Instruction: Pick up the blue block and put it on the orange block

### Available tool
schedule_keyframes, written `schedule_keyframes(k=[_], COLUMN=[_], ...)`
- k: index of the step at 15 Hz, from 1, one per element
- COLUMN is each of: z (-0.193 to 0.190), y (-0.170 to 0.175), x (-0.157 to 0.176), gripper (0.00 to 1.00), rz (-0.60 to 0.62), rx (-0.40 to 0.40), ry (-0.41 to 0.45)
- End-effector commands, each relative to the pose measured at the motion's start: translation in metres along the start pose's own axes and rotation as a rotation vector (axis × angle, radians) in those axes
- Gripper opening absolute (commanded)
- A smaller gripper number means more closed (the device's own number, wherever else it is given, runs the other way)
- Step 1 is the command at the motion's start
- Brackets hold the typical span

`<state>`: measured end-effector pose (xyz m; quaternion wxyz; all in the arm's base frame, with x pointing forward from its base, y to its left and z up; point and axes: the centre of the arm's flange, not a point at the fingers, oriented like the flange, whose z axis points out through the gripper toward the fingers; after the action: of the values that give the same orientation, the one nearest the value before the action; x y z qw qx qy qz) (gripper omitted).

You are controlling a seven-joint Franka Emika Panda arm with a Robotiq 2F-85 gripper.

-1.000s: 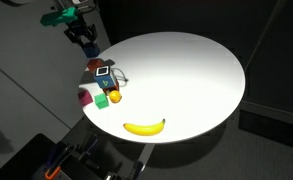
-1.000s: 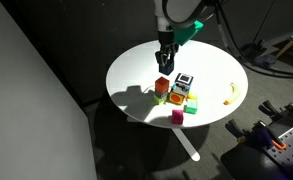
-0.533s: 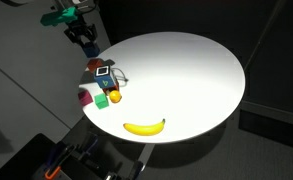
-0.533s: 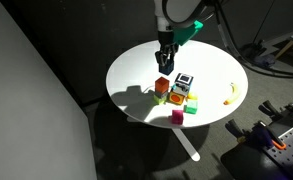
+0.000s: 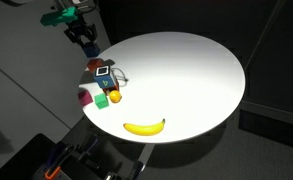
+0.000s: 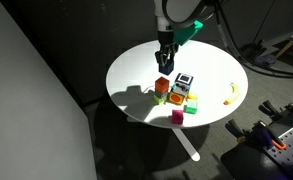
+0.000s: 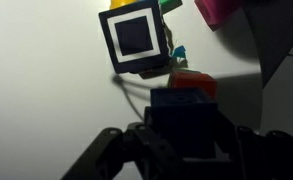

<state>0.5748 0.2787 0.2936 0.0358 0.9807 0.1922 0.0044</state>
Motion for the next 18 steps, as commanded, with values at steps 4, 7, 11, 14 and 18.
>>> schedule_keyframes(k=[4, 7, 11, 14, 18], z=[0.0, -0.002, -0.002, -0.002, 0.001], y=[0.0, -0.001, -0.007, -0.012, -0.016], x=[0.0, 0.001, 0.004, 0.006, 0.008], gripper=[0.57, 0.32, 0.32, 0.32, 0.32], rz=[0.0, -0.004, -0.013, -0.018, 0.002], rx=[0.0, 0.012, 0.027, 0.039, 0.041], ry=[0.0, 0.003, 0.007, 0.006, -0.001])
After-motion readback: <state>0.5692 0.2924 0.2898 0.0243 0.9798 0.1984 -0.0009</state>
